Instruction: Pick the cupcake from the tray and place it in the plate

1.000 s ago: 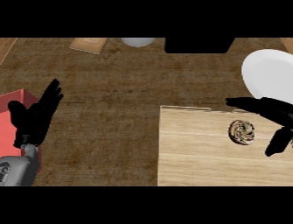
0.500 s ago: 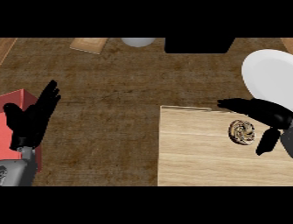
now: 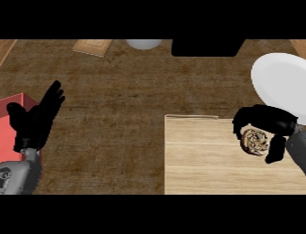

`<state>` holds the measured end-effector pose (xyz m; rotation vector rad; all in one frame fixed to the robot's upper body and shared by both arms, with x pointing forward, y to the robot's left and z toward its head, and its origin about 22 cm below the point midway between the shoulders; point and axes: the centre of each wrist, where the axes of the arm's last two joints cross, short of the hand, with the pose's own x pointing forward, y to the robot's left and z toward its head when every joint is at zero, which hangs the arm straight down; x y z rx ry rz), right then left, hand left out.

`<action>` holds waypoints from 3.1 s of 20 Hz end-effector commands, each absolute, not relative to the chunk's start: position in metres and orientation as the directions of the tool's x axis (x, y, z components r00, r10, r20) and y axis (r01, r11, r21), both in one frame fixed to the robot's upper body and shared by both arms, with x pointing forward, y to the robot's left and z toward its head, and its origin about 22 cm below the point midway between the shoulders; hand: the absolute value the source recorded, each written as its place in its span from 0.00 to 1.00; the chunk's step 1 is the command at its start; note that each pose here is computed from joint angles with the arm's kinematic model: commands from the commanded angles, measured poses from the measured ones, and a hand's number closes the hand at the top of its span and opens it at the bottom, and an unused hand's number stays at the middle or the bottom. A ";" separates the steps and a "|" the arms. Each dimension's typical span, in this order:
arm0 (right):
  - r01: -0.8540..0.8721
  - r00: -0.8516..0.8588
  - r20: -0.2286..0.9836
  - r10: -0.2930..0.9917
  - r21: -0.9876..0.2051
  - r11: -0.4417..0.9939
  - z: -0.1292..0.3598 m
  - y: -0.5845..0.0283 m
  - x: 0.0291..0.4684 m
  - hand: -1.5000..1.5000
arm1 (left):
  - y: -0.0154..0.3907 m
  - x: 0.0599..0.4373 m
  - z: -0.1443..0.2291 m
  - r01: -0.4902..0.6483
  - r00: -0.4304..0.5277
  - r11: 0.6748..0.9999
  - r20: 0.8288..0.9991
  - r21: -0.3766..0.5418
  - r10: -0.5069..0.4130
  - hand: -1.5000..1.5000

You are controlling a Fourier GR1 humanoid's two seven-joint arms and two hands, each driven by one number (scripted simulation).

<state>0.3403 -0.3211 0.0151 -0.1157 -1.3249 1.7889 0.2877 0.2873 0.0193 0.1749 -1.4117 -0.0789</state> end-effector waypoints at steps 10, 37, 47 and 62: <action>-0.558 -0.434 0.492 0.755 -0.804 0.203 -0.017 -0.279 0.327 1.00 | 0.282 0.287 0.009 -0.048 0.178 0.985 0.972 0.164 -0.153 0.50; 0.380 -0.032 0.554 0.832 -0.763 0.522 0.074 -0.367 0.335 1.00 | 0.283 0.271 0.026 -0.027 0.169 0.986 0.973 0.166 -0.159 0.50; 0.375 0.069 0.491 0.868 -0.819 0.434 0.076 -0.443 0.361 1.00 | 0.273 0.280 0.007 -0.014 0.167 0.987 0.973 0.162 -0.158 0.50; 0.226 -0.039 0.599 0.800 -0.775 0.590 0.058 -0.487 0.336 0.00 | 0.278 0.294 0.036 0.003 0.135 0.988 0.978 0.157 -0.156 0.50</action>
